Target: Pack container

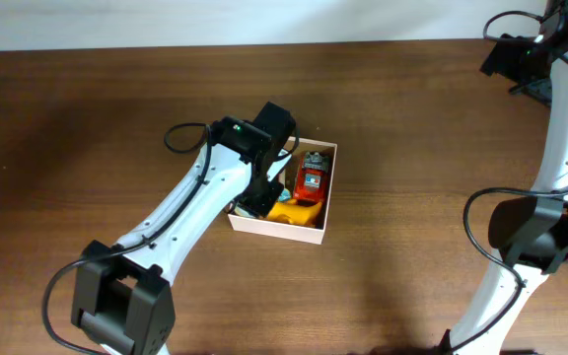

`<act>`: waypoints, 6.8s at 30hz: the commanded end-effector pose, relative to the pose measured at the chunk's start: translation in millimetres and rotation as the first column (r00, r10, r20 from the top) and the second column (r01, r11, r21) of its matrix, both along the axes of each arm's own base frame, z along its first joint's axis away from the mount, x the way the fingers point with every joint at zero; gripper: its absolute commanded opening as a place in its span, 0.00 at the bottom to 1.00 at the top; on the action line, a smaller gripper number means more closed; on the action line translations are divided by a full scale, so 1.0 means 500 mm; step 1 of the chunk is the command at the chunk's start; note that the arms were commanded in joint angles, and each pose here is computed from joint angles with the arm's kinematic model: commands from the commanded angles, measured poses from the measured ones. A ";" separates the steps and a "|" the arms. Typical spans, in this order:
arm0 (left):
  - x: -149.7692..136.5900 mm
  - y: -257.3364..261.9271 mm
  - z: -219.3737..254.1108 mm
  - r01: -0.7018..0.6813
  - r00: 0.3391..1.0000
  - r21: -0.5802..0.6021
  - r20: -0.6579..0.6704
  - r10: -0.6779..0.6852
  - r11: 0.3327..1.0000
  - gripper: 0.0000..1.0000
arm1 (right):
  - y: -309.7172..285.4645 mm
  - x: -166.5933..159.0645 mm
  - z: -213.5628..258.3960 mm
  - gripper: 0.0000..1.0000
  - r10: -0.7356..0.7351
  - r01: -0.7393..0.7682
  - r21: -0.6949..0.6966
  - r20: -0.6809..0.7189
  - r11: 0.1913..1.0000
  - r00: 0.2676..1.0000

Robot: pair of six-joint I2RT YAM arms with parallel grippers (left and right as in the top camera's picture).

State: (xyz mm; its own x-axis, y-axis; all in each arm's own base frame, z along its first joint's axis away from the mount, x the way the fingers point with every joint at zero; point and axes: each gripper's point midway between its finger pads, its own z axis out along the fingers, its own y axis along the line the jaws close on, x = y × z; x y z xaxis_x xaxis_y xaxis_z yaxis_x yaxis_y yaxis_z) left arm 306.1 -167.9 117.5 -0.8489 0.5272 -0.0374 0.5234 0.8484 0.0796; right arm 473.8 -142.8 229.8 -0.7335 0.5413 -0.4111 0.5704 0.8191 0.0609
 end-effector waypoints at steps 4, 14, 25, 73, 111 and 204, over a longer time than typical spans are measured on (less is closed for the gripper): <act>0.022 -0.006 -0.016 -0.009 0.999 -0.018 0.037 0.010 1.000 0.31 | -0.001 0.000 -0.002 0.99 -0.008 0.008 0.002 -0.002 1.000 1.000; 0.009 0.002 -0.074 -0.010 1.000 -0.008 0.021 0.011 1.000 0.31 | -0.001 0.000 -0.002 0.99 -0.008 0.008 0.002 -0.002 1.000 1.000; 0.008 0.002 -0.103 -0.011 1.000 -0.014 0.029 0.011 1.000 0.31 | -0.001 0.000 -0.002 0.99 -0.008 0.008 0.002 -0.002 1.000 1.000; 0.133 0.032 0.113 -0.122 0.967 -0.086 0.216 0.138 0.989 0.52 | -0.001 0.000 -0.002 0.99 -0.008 0.008 0.002 -0.002 1.000 1.000; 0.031 0.138 -0.095 -0.468 0.882 -0.095 -0.113 0.457 0.879 0.47 | -0.001 0.000 -0.002 0.99 -0.008 0.008 0.002 -0.002 1.000 1.000; 0.198 0.262 0.394 -0.501 0.562 -0.421 0.506 0.654 0.756 0.99 | -0.001 0.000 -0.002 0.99 -0.008 0.008 0.002 -0.002 1.000 1.000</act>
